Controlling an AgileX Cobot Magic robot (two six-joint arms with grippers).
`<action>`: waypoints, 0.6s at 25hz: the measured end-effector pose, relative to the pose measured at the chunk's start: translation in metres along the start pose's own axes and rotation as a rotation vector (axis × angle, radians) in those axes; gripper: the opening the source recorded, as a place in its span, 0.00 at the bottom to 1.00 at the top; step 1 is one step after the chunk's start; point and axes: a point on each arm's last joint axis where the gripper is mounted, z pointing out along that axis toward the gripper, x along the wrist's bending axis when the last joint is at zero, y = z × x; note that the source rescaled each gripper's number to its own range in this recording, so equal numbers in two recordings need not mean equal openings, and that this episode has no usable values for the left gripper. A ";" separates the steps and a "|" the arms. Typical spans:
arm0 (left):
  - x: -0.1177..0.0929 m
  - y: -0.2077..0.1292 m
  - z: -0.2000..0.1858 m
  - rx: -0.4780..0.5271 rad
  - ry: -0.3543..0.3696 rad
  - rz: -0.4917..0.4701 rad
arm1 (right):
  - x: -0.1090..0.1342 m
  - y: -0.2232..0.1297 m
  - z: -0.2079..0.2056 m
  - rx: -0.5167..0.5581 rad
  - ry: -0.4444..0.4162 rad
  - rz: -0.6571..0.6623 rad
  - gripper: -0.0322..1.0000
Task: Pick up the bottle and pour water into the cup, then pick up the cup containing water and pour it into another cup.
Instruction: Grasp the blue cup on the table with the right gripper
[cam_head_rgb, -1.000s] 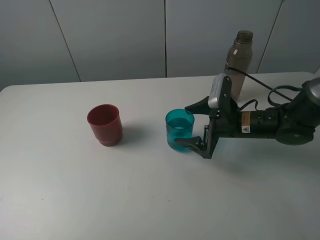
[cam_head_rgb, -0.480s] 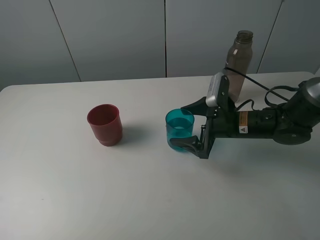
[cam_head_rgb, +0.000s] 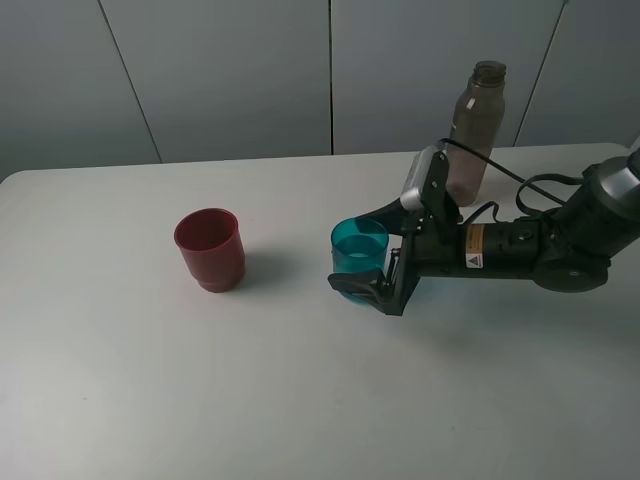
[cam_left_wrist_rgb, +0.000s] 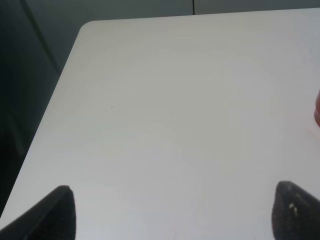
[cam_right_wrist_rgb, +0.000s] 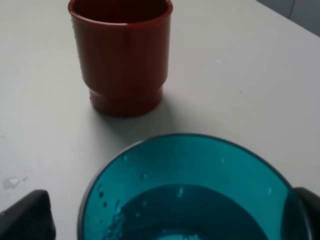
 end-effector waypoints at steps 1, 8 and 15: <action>0.000 0.000 0.000 0.000 0.000 0.000 | 0.001 0.001 0.002 0.002 0.000 0.001 0.99; 0.000 0.000 0.000 0.000 0.000 0.000 | 0.005 -0.009 0.010 -0.026 -0.013 0.063 0.99; 0.000 0.000 0.000 0.000 0.000 0.000 | 0.003 -0.010 0.012 -0.054 -0.044 0.090 0.99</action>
